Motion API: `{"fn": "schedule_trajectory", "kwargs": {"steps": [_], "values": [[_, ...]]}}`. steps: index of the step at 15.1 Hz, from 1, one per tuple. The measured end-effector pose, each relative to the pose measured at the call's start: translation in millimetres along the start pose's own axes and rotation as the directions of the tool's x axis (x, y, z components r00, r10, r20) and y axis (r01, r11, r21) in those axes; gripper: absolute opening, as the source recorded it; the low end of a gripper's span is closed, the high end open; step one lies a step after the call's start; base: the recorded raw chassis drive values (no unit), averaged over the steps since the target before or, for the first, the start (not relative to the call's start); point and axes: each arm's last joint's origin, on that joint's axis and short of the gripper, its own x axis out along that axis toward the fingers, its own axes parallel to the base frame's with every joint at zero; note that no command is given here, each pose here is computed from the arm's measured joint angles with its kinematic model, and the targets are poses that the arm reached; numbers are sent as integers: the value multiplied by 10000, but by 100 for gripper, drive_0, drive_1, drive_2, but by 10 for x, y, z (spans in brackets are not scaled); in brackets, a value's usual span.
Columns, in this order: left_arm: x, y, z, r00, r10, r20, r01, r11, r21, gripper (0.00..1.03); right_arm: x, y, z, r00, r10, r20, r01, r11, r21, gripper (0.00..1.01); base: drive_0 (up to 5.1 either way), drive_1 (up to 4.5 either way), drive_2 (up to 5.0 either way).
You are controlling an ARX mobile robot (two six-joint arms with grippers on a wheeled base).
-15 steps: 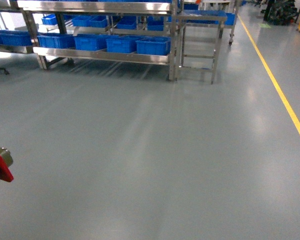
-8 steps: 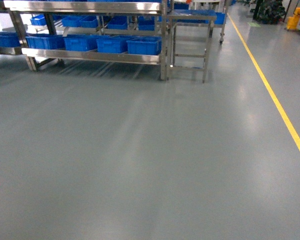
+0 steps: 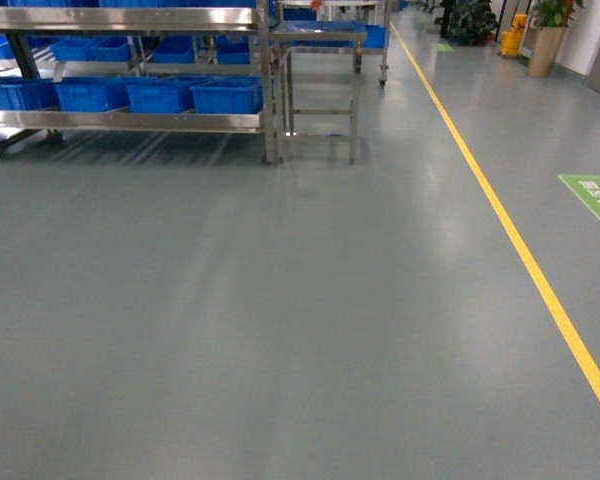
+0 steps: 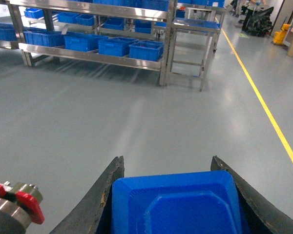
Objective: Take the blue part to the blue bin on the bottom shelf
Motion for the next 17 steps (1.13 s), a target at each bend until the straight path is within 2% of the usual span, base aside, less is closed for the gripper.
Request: {"fn": "schedule_trajectory", "kwargs": {"steps": [17], "values": [[3, -2, -3, 10000, 7, -25, -7, 10000, 16, 44, 0, 0, 0, 10000, 4, 4, -4, 10000, 0, 98, 4, 435, -426]]}}
